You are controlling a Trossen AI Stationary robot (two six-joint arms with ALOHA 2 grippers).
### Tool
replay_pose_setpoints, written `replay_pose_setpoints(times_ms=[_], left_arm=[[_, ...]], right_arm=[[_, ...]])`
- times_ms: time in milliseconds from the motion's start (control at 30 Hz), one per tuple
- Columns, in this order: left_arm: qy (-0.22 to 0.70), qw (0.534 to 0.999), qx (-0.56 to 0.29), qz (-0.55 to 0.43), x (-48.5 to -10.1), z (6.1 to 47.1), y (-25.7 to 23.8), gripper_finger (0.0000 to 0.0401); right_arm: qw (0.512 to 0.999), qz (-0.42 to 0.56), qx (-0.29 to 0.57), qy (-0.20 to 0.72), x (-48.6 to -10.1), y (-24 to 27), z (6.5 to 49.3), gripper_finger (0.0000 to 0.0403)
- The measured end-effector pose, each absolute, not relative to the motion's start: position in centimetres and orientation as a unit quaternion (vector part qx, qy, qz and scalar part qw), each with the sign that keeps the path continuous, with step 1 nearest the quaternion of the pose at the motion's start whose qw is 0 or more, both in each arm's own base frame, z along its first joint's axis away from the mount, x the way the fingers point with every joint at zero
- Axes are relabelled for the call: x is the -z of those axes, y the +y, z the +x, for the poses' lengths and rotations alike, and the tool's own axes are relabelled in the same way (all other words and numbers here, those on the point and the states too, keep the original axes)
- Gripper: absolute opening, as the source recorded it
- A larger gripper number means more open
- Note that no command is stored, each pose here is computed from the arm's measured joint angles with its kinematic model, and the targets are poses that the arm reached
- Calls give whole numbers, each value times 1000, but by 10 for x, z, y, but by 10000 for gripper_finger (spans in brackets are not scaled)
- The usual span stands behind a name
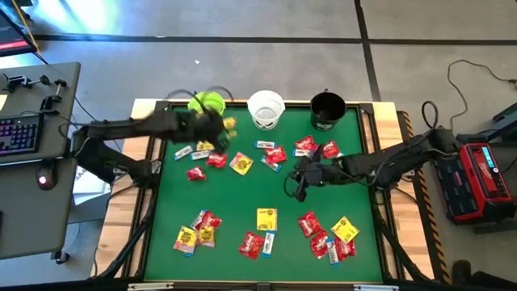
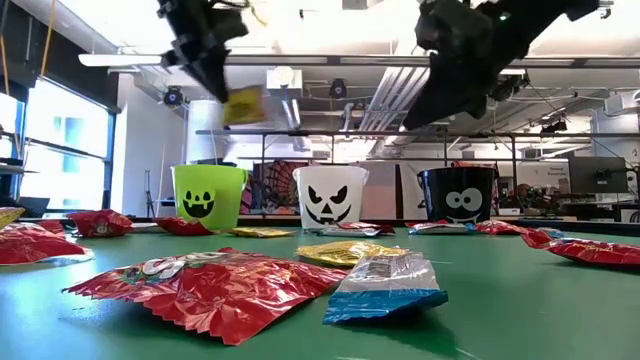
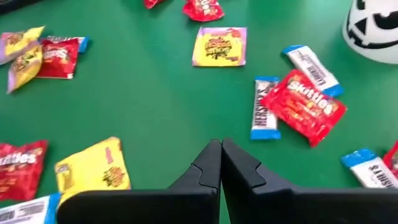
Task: Sort candy by brand, put in halloween buckets
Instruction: Put the yellow candy into the green bucket
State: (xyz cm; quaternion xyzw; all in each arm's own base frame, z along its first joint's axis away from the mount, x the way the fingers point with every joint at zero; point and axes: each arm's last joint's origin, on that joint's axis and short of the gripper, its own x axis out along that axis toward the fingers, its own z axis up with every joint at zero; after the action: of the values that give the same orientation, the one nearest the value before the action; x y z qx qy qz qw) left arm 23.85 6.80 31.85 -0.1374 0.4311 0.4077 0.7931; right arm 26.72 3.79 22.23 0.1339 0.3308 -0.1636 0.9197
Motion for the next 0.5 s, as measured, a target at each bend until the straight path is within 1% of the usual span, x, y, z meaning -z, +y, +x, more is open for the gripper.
replay_pose_setpoints(times_ms=[100,200,333,400,500], left_arm=[[449,761,-444,-150,-323,219,94,0],[473,738,-462,-135,-322,204,122,0],[508,719,-452,-142,-314,190,156,0],[522,717,-441,-136,-310,185,170,0],[522,727,-424,-138,-305,183,189,0]], right_arm=[[920,145,170,324,-223,29,270,0],[920,147,187,312,-225,23,271,0],[917,186,211,283,-228,15,274,0],[918,199,216,267,-230,12,276,0],[918,203,230,252,-231,9,277,0]])
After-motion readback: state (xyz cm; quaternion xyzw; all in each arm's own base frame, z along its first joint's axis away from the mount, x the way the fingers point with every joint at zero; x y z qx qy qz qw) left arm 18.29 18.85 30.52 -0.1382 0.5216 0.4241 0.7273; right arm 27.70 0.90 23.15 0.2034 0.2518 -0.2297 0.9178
